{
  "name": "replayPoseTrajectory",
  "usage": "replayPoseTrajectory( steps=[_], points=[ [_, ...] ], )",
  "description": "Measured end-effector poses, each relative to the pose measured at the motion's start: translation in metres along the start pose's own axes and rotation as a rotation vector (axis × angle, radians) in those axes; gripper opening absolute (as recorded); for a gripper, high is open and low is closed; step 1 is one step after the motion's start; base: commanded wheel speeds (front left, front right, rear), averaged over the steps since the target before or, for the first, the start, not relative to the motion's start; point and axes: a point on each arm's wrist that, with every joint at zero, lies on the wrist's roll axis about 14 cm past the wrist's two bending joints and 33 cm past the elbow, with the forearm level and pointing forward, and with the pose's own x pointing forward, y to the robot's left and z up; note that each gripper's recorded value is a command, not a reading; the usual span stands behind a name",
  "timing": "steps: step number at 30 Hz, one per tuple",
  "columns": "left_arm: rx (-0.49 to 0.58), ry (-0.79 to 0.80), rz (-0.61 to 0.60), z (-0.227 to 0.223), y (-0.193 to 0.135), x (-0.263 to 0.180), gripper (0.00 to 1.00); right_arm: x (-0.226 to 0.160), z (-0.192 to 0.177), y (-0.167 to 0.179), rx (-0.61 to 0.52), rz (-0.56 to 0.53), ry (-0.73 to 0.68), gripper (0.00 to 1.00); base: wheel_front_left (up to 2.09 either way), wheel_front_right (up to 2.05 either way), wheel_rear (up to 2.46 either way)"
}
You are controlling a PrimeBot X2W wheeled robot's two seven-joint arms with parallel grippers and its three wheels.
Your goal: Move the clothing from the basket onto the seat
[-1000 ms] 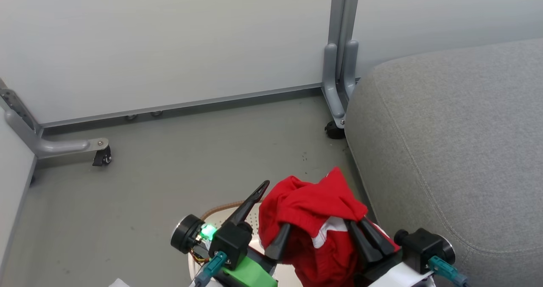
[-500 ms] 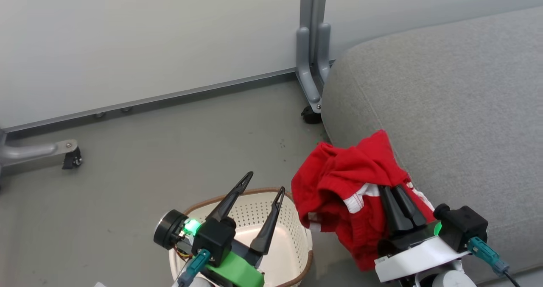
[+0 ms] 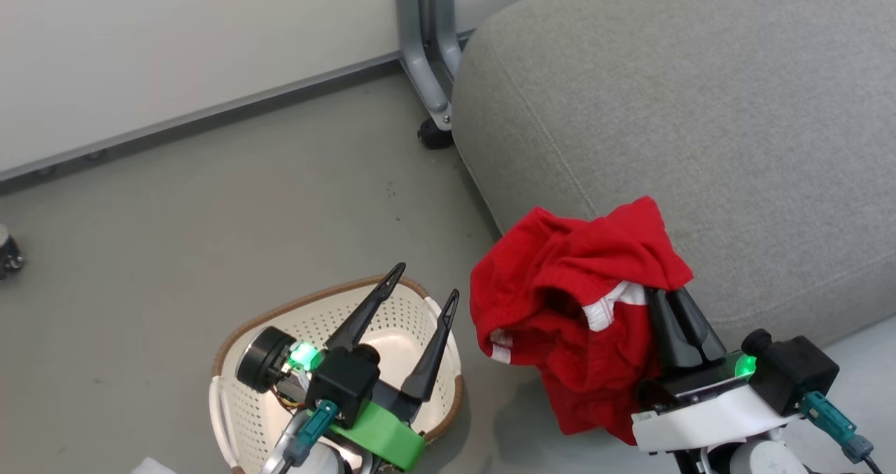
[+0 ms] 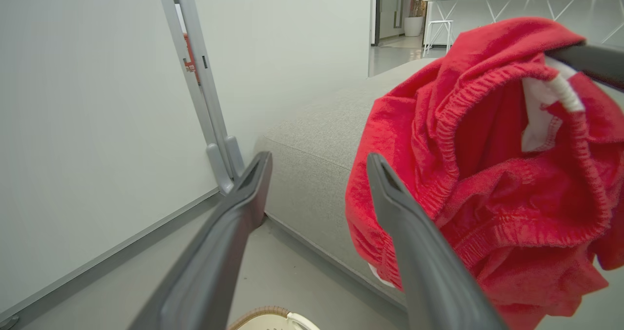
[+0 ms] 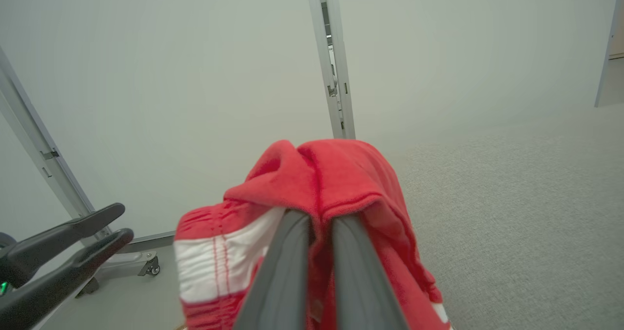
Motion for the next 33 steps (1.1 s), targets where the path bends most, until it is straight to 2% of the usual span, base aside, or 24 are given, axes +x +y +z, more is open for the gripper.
replayPoseTrajectory(
  steps=[10, 15, 18, 22, 26, 30, 33],
  points=[
    [-0.074, 0.054, -0.090, -0.042, 0.001, 0.031, 1.00, 0.020, 0.005, -0.056, -0.085, -0.155, -0.005, 0.00, 0.00, 0.00, 0.00],
    [-0.153, 0.093, -0.130, -0.066, 0.003, 0.047, 1.00, 0.063, 0.029, -0.082, -0.166, -0.187, -0.095, 0.00, 0.00, 0.00, 0.00],
    [-0.197, 0.105, -0.153, -0.076, 0.006, 0.057, 1.00, 0.088, 0.054, -0.112, -0.242, -0.226, -0.168, 0.00, 0.00, 0.00, 0.00],
    [-0.194, 0.121, -0.197, -0.093, 0.009, 0.065, 1.00, 0.119, 0.071, -0.151, -0.326, -0.278, -0.211, 0.00, 0.00, 0.00, 0.00],
    [-0.195, 0.146, -0.208, -0.113, 0.015, 0.064, 1.00, 0.146, 0.055, -0.183, -0.349, -0.303, -0.158, 0.00, 0.00, 0.00, 0.00],
    [-0.181, 0.144, -0.197, -0.124, 0.028, 0.062, 1.00, 0.180, 0.039, -0.198, -0.397, -0.276, -0.107, 0.00, 0.00, 0.00, 0.00],
    [-0.209, 0.146, -0.177, -0.129, 0.033, 0.055, 1.00, 0.198, 0.010, -0.207, -0.443, -0.250, -0.016, 0.00, 0.00, 0.00, 0.00]
  ],
)
